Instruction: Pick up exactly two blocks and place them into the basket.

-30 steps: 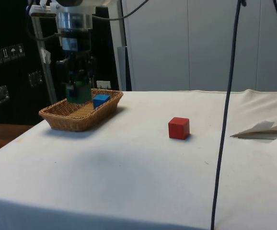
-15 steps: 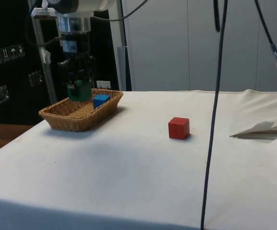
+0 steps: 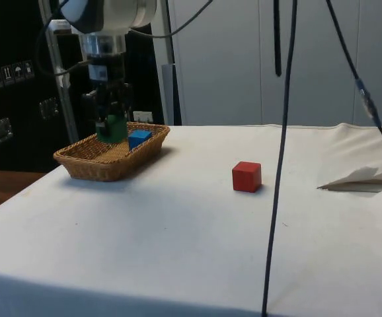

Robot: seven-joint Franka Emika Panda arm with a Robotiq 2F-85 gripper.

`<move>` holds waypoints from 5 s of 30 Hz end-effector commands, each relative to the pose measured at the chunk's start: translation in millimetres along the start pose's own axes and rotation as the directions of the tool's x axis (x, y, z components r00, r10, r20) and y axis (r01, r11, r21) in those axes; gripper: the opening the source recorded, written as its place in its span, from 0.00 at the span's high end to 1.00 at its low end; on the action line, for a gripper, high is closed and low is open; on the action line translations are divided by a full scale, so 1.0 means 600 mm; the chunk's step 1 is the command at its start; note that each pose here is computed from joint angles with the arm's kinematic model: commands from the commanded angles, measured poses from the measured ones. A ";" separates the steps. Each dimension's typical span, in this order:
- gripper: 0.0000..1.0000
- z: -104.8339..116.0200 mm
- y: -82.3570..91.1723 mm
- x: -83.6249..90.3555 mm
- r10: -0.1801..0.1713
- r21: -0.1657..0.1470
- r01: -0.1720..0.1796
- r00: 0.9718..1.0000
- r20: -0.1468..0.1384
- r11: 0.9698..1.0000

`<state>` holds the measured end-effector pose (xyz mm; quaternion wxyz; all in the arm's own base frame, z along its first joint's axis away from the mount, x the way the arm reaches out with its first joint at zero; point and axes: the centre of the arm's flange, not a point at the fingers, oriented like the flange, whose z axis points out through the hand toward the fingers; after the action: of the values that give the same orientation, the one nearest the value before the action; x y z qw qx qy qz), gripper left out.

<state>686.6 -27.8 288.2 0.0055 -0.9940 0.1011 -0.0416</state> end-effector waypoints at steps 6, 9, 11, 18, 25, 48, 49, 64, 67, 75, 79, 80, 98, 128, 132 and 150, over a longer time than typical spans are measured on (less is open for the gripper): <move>0.99 0.015 0.021 0.011 0.013 -0.002 -0.013 1.000 0.008 1.000; 0.99 0.026 0.037 0.018 0.023 -0.008 -0.023 1.000 0.005 1.000; 0.99 0.031 0.043 0.021 0.027 -0.012 -0.027 1.000 0.004 1.000; 0.99 0.044 0.065 0.034 0.041 -0.026 -0.041 0.999 -0.002 0.999; 0.99 0.052 0.082 0.052 0.047 -0.045 -0.047 0.999 -0.008 0.998; 0.99 0.126 0.096 0.079 0.072 -0.054 -0.074 0.997 -0.030 0.996; 0.99 0.126 0.097 0.079 0.073 -0.053 -0.074 0.997 -0.031 0.996; 0.00 0.124 0.104 0.076 0.081 -0.047 -0.082 0.996 -0.026 0.996; 0.00 0.122 0.105 0.076 0.081 -0.047 -0.082 0.996 -0.028 0.996; 0.00 0.063 0.116 0.058 0.081 -0.050 -0.083 0.996 -0.030 0.995; 0.00 0.041 0.118 0.046 0.079 -0.047 -0.080 0.996 -0.030 0.996; 0.00 0.035 0.119 0.044 0.078 -0.046 -0.080 0.996 -0.030 0.996; 0.00 -0.001 0.101 0.010 0.064 -0.007 -0.064 0.998 -0.008 0.998; 0.00 -0.034 0.058 -0.010 -0.017 0.057 0.013 0.997 0.072 0.998; 0.00 -0.053 0.059 -0.017 -0.018 0.061 0.014 0.998 0.066 0.998; 0.00 -0.105 0.052 -0.026 -0.027 0.096 0.023 0.999 0.040 0.995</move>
<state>659.5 -54.3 350.5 0.0556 -0.9944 0.0857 -0.0268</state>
